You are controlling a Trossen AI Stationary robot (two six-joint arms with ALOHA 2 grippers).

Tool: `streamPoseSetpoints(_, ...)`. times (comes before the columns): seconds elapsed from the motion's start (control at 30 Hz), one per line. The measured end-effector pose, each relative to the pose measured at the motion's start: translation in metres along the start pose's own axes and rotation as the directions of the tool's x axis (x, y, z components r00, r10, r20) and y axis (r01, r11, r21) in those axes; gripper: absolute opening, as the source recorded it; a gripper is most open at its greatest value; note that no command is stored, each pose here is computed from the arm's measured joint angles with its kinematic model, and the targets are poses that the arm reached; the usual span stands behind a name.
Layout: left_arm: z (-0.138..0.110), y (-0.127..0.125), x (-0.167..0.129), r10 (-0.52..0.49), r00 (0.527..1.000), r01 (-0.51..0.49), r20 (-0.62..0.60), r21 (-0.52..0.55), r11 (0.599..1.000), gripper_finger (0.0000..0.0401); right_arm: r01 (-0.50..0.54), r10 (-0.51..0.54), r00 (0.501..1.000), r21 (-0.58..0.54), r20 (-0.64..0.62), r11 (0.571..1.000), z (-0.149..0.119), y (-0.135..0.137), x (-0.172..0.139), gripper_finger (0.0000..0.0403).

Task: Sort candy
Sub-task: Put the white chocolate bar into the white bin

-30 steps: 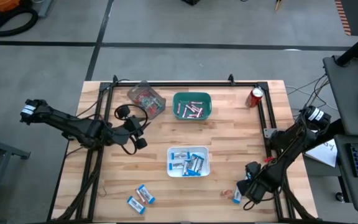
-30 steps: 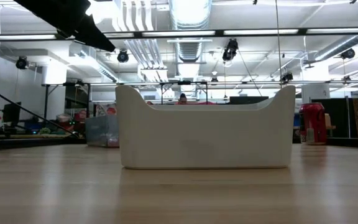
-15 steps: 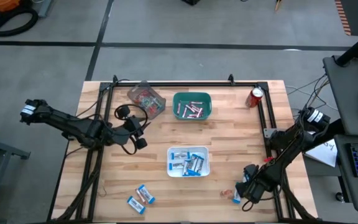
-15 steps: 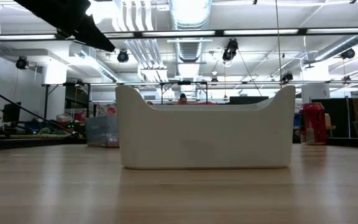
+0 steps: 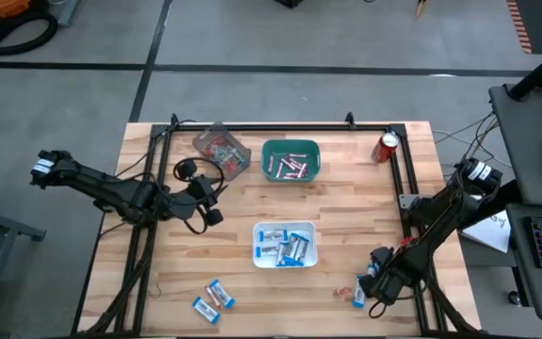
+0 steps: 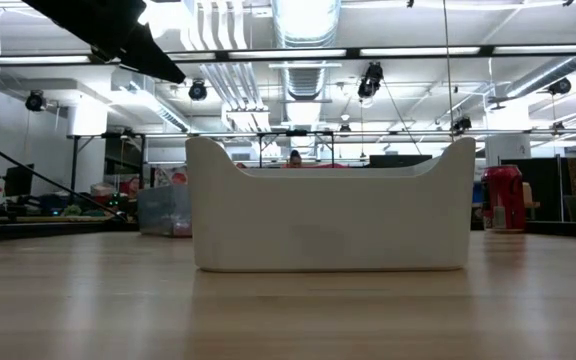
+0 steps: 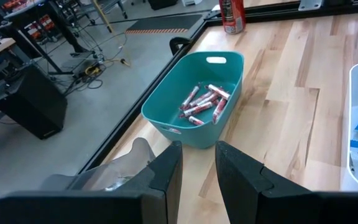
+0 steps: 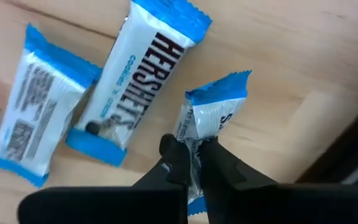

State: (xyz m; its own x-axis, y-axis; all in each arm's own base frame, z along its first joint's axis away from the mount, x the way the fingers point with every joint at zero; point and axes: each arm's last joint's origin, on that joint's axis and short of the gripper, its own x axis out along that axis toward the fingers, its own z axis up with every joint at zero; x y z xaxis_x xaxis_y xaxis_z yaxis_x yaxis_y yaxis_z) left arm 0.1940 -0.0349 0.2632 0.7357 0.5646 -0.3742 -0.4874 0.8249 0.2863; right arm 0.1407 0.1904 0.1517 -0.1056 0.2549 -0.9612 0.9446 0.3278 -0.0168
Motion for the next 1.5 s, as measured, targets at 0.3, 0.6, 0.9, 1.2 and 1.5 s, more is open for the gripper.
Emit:
streamPoseSetpoints(0.3,-0.001,-0.003,0.002,-0.01,1.0,0.01,-0.011,-0.012,1.0,0.008,-0.071,0.07,0.997,0.024,0.039,0.997,0.006,-0.019,-0.035,0.0013)
streamPoseSetpoints(0.6,-0.001,-0.008,0.007,-0.028,1.0,0.027,-0.015,-0.023,0.999,0.008,-0.434,0.486,0.787,-0.219,0.38,0.874,0.014,-0.013,-0.084,0.0013)
streamPoseSetpoints(0.9,0.0,-0.01,0.007,-0.033,0.999,0.033,-0.001,-0.035,0.999,0.008,-0.321,0.734,0.441,-0.673,0.517,0.666,0.032,0.026,-0.13,0.0013)
streamPoseSetpoints(1.2,0.01,-0.019,-0.005,-0.187,0.982,0.188,0.026,-0.069,0.98,0.008,0.056,0.839,0.273,-0.878,0.472,0.476,0.055,0.069,-0.146,0.0013)
streamPoseSetpoints(1.5,0.019,-0.031,-0.026,-0.287,0.956,0.29,0.063,-0.034,0.957,0.008,0.324,0.799,0.276,-0.835,0.534,0.445,0.081,0.103,-0.118,0.0013)
